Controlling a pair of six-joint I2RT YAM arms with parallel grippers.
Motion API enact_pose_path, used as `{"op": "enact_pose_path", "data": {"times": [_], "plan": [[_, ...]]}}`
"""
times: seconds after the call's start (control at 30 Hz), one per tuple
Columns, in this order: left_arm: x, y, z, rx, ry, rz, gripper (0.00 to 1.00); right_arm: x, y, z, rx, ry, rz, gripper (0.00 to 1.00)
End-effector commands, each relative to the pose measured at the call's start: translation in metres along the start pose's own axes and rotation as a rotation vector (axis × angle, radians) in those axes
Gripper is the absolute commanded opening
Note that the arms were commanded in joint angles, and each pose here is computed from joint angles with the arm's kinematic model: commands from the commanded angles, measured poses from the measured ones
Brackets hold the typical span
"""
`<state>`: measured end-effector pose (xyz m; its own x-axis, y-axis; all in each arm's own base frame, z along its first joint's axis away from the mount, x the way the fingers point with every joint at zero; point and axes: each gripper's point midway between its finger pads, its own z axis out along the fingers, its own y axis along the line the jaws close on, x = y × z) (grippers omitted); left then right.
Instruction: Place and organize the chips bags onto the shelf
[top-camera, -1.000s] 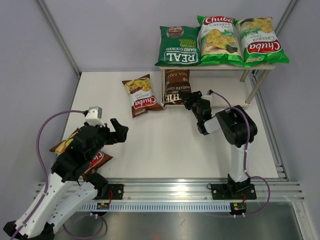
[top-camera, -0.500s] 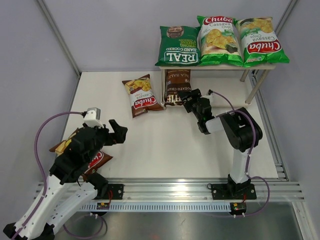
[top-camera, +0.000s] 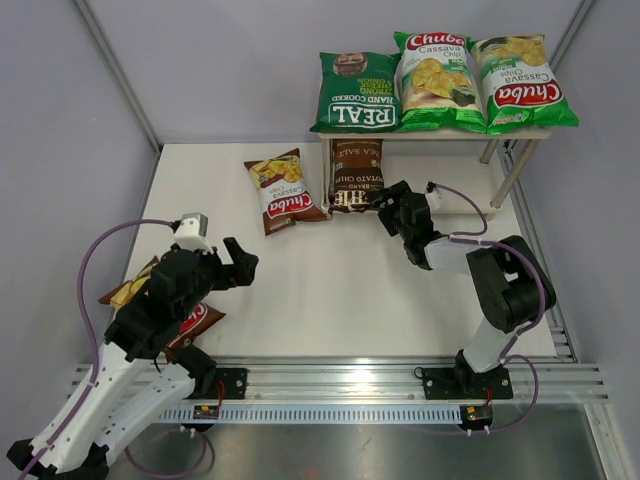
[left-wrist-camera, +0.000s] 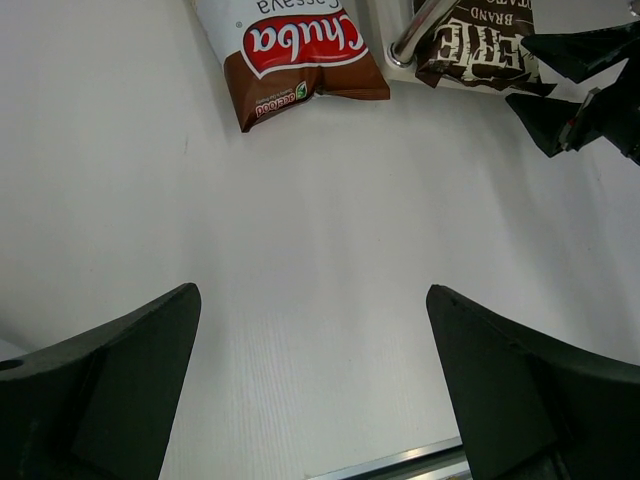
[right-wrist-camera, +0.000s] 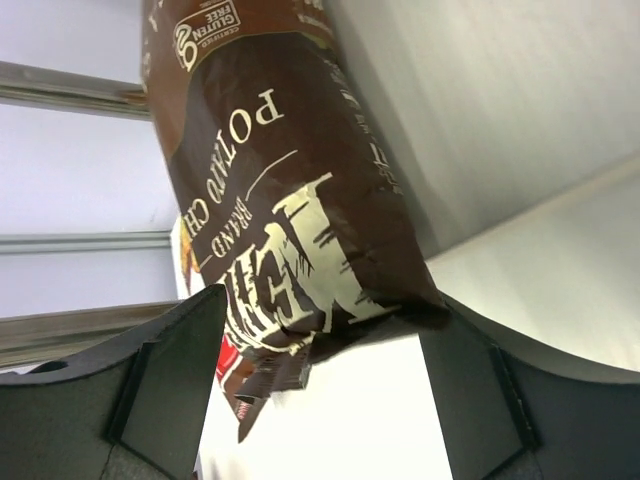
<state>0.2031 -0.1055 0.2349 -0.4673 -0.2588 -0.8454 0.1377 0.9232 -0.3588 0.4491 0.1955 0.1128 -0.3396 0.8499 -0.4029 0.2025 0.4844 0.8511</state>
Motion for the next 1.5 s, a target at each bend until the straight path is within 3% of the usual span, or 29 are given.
{"op": "enact_pose_path", "data": {"times": [0.0,0.13,0.27,0.43,0.63,0.77,0.93,1.1,1.13,1.47], "plan": [[-0.006,-0.009,0.011,0.021,-0.011,-0.018,0.99,-0.016,-0.011,-0.016,0.07,-0.05,-0.03,0.83],[-0.001,-0.003,0.031,-0.038,0.004,-0.035,0.99,-0.027,-0.003,-0.038,0.055,-0.067,-0.074,0.86],[-0.004,-0.005,0.059,-0.043,0.009,-0.105,0.99,-0.037,0.014,-0.065,0.046,-0.052,-0.167,1.0],[-0.011,0.002,0.095,-0.049,0.013,-0.195,0.99,-0.052,0.028,-0.1,0.04,-0.045,-0.318,0.99],[-0.026,0.019,0.139,0.022,-0.016,-0.328,0.99,-0.041,0.029,-0.149,0.034,0.108,-0.479,0.99],[-0.04,0.037,0.172,0.07,-0.089,-0.361,0.99,-0.007,0.054,-0.194,-0.21,0.274,-0.505,0.99],[-0.048,0.056,0.21,0.105,-0.11,-0.362,0.99,0.014,0.065,-0.236,-0.358,0.397,-0.491,1.0],[-0.055,0.056,0.264,0.203,-0.046,-0.383,0.99,0.02,0.074,-0.26,-0.445,0.41,-0.433,0.99],[-0.039,0.065,0.281,0.187,-0.001,-0.394,0.99,0.022,0.074,-0.264,-0.457,0.425,-0.427,1.0],[-0.028,0.083,0.339,0.24,0.081,-0.431,0.99,0.029,0.078,-0.289,-0.532,0.478,-0.435,0.99]]}}
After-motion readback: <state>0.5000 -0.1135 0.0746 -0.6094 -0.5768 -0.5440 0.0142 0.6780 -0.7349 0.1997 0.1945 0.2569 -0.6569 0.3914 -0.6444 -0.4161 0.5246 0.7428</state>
